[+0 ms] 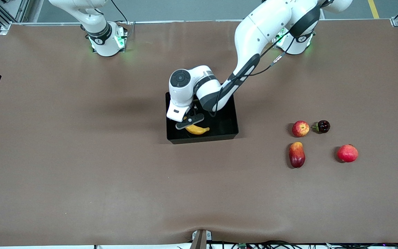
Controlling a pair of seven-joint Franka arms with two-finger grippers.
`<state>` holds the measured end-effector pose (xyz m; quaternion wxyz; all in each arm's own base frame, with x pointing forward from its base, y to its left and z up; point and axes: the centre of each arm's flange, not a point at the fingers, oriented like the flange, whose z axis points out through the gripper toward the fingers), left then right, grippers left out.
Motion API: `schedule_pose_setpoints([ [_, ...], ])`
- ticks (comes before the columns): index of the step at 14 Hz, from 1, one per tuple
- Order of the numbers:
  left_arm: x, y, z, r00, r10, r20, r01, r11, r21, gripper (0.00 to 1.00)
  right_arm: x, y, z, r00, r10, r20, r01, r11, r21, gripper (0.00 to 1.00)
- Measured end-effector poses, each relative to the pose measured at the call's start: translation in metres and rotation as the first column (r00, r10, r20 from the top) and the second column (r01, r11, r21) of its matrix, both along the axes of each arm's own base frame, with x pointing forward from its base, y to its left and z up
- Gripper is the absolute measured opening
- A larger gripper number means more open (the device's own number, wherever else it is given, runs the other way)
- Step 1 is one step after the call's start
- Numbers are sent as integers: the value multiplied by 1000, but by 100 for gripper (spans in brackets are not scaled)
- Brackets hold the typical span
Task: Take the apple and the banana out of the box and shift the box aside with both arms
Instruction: 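Lower the left gripper and grasp the yellow banana, then carry the banana beside the mango while the right gripper reaches the box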
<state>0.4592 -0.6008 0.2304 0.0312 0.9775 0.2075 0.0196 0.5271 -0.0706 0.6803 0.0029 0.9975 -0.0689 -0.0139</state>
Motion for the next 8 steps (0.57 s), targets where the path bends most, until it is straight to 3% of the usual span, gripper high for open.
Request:
schedule_pose_setpoints([
  [4,6,9,90,999,28,40,-29,999,22,38,1,0,-1,1000,0,-2,0,1000,0,100],
  [8,55,67,176,986,150,78,-151,989,-4,38,11,1,-18,999,3,-32,-3,1000,0,100],
])
